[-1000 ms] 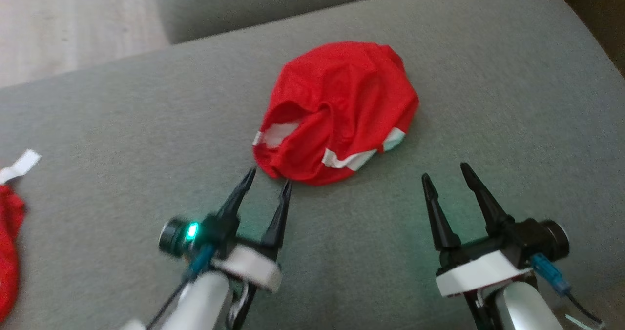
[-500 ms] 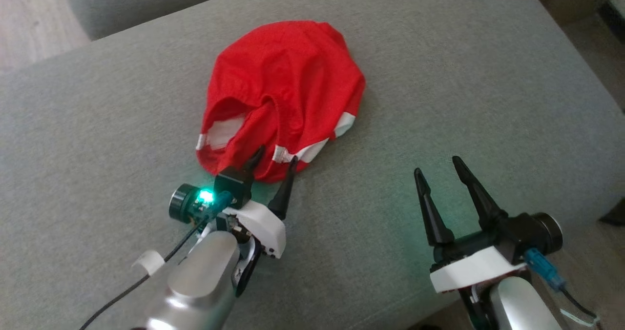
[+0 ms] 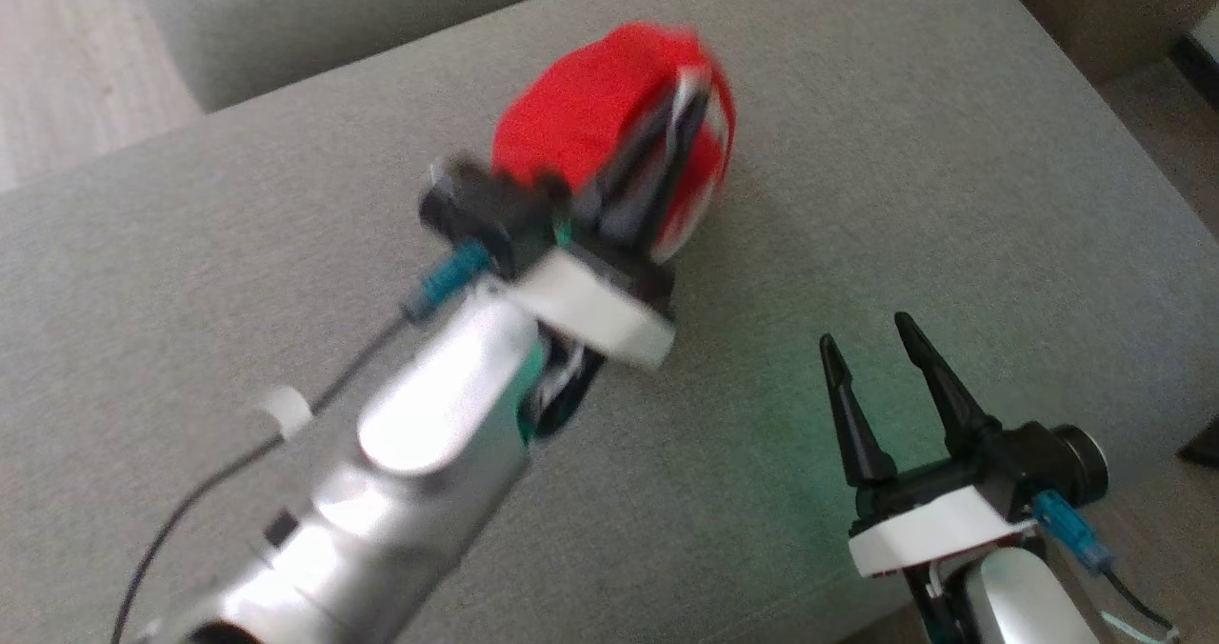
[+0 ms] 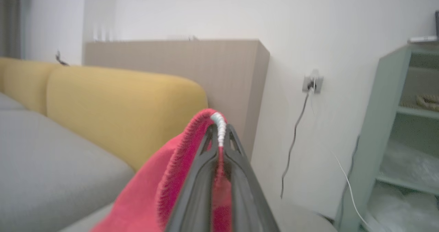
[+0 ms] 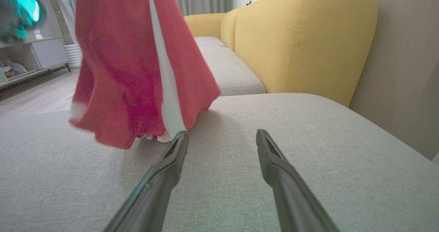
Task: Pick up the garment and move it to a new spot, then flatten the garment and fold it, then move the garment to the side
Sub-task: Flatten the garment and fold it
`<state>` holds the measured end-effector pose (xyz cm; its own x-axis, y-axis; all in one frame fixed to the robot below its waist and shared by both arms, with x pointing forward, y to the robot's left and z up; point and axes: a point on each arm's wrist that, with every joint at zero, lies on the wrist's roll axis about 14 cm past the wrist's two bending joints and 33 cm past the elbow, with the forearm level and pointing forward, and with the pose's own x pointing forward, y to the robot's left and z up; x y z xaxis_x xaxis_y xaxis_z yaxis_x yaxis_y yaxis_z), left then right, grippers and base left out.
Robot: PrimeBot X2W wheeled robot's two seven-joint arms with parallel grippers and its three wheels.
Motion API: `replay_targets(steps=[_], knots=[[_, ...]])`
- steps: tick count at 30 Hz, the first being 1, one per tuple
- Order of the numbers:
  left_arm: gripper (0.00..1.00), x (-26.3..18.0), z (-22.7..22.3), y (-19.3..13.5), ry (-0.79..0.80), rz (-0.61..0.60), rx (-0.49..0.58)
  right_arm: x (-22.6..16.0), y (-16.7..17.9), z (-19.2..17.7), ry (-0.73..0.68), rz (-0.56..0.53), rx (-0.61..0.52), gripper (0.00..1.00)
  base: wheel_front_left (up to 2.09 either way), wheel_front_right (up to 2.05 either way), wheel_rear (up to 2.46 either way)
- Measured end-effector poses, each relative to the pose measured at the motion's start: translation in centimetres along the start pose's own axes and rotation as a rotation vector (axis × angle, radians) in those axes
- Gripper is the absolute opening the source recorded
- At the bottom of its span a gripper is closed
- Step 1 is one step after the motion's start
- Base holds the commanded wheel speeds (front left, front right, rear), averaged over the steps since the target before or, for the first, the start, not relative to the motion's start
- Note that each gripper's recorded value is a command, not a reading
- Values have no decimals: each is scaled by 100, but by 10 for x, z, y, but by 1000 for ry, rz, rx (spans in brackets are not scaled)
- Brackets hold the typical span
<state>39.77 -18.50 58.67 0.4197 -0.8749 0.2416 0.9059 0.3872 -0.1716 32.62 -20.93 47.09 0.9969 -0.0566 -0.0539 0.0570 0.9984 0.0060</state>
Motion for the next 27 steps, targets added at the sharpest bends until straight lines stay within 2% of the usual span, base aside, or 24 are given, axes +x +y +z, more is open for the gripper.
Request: replay_targets(steps=[4, 6, 10, 14, 23, 27], knots=[[0, 6, 80, 12, -195, 25, 34, 2, 7, 2, -9, 25, 6, 100, 0, 0, 0], [0, -8, 86, 33, -174, 83, 50, 5, 12, 3, -15, 40, 8, 100, 0, 0, 0], [0, -75, 38, 103, 21, 315, 61, 11, 19, 0, -6, 64, 25, 100, 0, 0, 0], [0, -157, -25, 135, 191, 508, -2, 18, 37, -20, 55, 116, 54, 100, 0, 0, 0], [0, -211, -31, 164, 194, 657, -13, 27, 95, -85, 270, 332, 24, 100, 0, 0, 0], [0, -217, -28, 170, 184, 678, -7, 35, 100, -105, 335, 360, 2, 100, 0, 0, 0]])
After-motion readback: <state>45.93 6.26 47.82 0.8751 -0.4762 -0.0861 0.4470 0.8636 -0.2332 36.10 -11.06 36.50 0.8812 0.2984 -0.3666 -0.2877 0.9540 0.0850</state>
